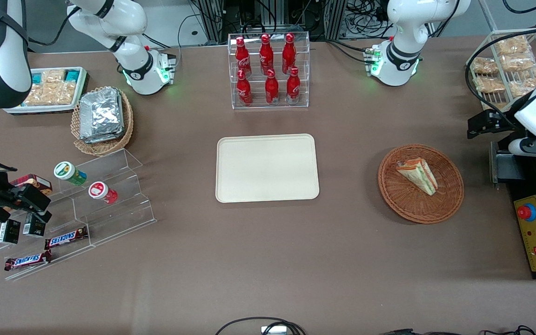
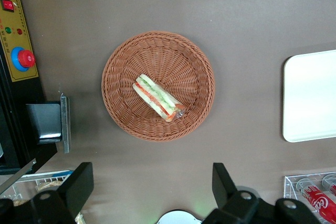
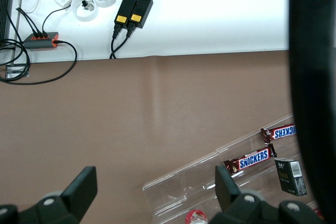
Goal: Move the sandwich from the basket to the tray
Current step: 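Move the left gripper over the wrapped sandwich in the wicker basket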
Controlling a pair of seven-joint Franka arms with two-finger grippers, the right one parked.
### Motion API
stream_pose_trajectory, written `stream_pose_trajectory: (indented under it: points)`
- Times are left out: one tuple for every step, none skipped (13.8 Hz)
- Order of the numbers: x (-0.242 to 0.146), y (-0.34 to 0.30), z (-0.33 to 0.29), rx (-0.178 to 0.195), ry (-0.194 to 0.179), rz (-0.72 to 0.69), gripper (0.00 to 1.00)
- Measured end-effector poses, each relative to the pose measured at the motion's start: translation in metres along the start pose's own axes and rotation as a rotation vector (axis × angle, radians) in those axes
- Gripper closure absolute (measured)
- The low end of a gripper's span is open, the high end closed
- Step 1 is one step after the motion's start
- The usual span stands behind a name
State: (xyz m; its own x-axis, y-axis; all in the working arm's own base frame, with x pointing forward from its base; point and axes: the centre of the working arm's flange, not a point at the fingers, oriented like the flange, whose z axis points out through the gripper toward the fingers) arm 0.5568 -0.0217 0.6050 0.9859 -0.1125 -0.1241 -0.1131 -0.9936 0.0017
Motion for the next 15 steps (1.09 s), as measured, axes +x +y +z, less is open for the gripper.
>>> stream_pose_trajectory:
  points:
    - [0.000, 0.000, 0.001, 0.000, -0.001, -0.001, 0.00]
    - [0.000, 0.000, 0.001, 0.000, -0.003, -0.002, 0.00]
    - [0.000, -0.001, 0.002, 0.000, -0.004, -0.004, 0.00]
    - [0.001, -0.002, 0.003, -0.001, -0.006, -0.005, 0.00]
    - [0.003, -0.002, 0.006, -0.001, -0.011, -0.007, 0.00]
    - [0.005, -0.003, 0.010, -0.002, -0.019, -0.014, 0.00]
    - [0.007, -0.004, 0.016, -0.003, -0.029, -0.027, 0.00]
    - [0.009, -0.004, 0.025, -0.004, -0.037, -0.046, 0.00]
    - [0.013, -0.004, 0.038, -0.004, -0.041, -0.073, 0.00]
    - [0.017, -0.004, 0.056, -0.003, -0.040, -0.112, 0.00]
    - [0.022, -0.003, 0.076, -0.002, -0.036, -0.157, 0.00]
    - [0.027, -0.002, 0.100, 0.000, -0.032, -0.208, 0.00]
    - [0.030, 0.000, 0.124, 0.003, -0.029, -0.253, 0.00]
    - [0.031, 0.002, 0.145, 0.006, -0.028, -0.296, 0.00]
    - [0.031, 0.003, 0.164, 0.009, -0.029, -0.333, 0.00]
